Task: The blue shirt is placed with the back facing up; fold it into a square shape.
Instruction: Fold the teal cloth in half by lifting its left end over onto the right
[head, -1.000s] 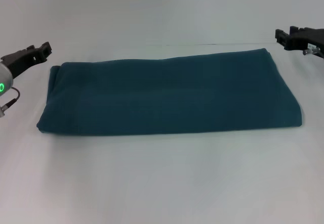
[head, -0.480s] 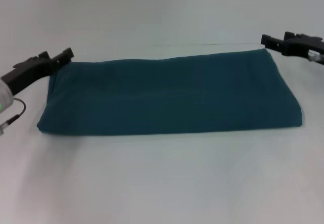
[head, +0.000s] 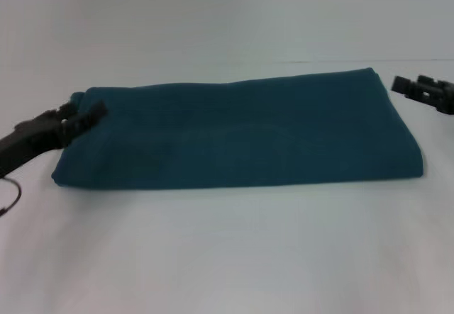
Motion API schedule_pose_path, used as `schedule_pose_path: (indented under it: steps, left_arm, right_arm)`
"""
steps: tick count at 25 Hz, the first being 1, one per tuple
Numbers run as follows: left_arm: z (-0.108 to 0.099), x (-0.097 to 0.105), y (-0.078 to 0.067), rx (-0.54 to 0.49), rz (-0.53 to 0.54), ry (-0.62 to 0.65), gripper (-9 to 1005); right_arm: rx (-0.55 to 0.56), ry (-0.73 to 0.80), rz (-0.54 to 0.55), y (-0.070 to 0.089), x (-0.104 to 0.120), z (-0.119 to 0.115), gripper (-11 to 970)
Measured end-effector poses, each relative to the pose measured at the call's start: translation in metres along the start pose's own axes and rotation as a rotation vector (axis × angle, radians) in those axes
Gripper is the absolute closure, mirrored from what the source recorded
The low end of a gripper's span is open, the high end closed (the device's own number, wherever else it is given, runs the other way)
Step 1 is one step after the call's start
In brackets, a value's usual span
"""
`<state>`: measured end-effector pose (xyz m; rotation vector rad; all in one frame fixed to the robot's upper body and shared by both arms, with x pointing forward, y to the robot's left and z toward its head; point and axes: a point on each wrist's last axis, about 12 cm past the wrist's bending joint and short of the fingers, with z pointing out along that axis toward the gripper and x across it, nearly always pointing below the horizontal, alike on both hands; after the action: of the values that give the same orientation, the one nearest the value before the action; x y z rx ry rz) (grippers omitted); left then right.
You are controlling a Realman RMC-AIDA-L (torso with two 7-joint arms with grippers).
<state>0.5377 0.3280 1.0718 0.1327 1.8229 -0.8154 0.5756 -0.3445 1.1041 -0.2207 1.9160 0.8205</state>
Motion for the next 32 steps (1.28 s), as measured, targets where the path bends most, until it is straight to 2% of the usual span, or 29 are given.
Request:
schedule_pose_path:
  steps: [6,17,26,32]
  left_arm:
    - [-0.019,0.015,0.002,-0.017,-0.030,0.012,197]
    - [-0.036,0.031,0.008,-0.075,-0.039,0.048,196]
    - [-0.031,0.037,0.011,-0.101,-0.019,0.108,197]
    - [-0.030,0.037,0.012,-0.111,-0.013,0.115,197]
  right_arm:
    - [-0.029,0.069,0.074,-0.004,0.007,-0.022,152]
    - [0.057,0.200,0.161,-0.020,0.012,-0.043,153]
    - [0.155,0.277,0.184,-0.029,0.017,-0.040,152]
    - [0.168,0.283,0.184,-0.029,0.019,-0.035,153]
